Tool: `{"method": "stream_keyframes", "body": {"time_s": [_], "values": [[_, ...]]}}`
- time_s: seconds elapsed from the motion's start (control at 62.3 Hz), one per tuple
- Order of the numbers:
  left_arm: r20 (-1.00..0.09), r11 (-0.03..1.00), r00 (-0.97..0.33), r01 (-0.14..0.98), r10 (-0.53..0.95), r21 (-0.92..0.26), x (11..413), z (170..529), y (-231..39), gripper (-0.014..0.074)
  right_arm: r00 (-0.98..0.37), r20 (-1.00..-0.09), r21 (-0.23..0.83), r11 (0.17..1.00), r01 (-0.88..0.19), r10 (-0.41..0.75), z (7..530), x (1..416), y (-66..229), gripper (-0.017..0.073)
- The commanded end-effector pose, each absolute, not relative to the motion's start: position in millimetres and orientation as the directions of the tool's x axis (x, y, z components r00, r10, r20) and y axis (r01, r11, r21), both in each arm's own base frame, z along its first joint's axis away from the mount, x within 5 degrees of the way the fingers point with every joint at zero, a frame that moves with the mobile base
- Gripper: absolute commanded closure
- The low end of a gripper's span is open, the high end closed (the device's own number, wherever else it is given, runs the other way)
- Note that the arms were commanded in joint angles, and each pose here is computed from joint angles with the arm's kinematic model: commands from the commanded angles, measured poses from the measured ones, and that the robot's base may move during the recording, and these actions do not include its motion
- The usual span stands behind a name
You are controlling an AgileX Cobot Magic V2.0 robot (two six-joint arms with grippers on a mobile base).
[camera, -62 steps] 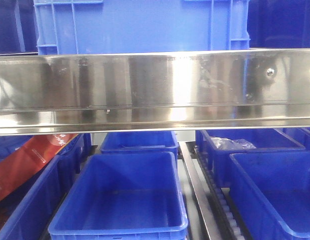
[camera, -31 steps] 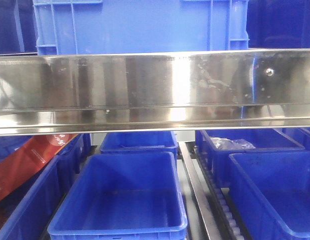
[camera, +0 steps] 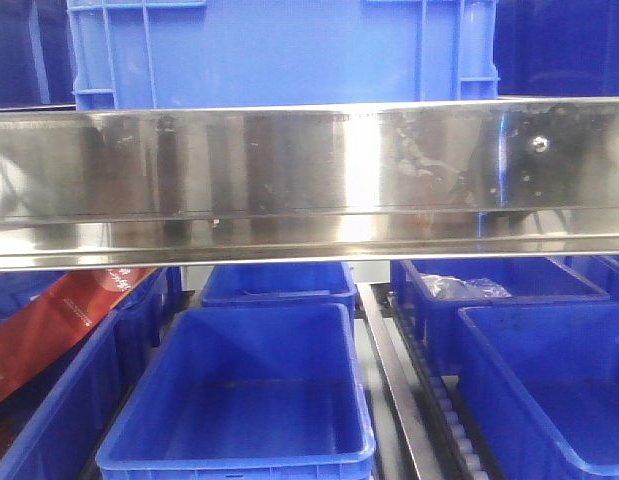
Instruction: Place valve from conveyor to right shelf box
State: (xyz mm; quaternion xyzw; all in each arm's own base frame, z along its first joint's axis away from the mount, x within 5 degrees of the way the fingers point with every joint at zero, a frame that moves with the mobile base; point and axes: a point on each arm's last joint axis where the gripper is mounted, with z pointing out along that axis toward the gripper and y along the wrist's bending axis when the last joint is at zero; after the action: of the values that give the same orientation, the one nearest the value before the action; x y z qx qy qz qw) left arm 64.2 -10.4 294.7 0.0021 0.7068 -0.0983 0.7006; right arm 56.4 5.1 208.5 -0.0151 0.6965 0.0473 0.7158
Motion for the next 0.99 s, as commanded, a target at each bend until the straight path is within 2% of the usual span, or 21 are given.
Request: {"method": "stream_keyframes", "body": {"time_s": [0.0,0.978], "values": [[-0.989,0.980,0.000,0.137,-0.145,-0.144,63.2,296.5,-9.9,0.0704,0.034,-0.999,0.001,0.996,-0.086,0.004,208.4,56.2,5.0,0.0727],[-0.989,0.980,0.000,0.137,-0.145,-0.144,63.2,296.5,-9.9,0.0704,0.037,-0.999,-0.018,0.996,-0.086,-0.015,208.5,56.2,5.0,0.0727]]}}
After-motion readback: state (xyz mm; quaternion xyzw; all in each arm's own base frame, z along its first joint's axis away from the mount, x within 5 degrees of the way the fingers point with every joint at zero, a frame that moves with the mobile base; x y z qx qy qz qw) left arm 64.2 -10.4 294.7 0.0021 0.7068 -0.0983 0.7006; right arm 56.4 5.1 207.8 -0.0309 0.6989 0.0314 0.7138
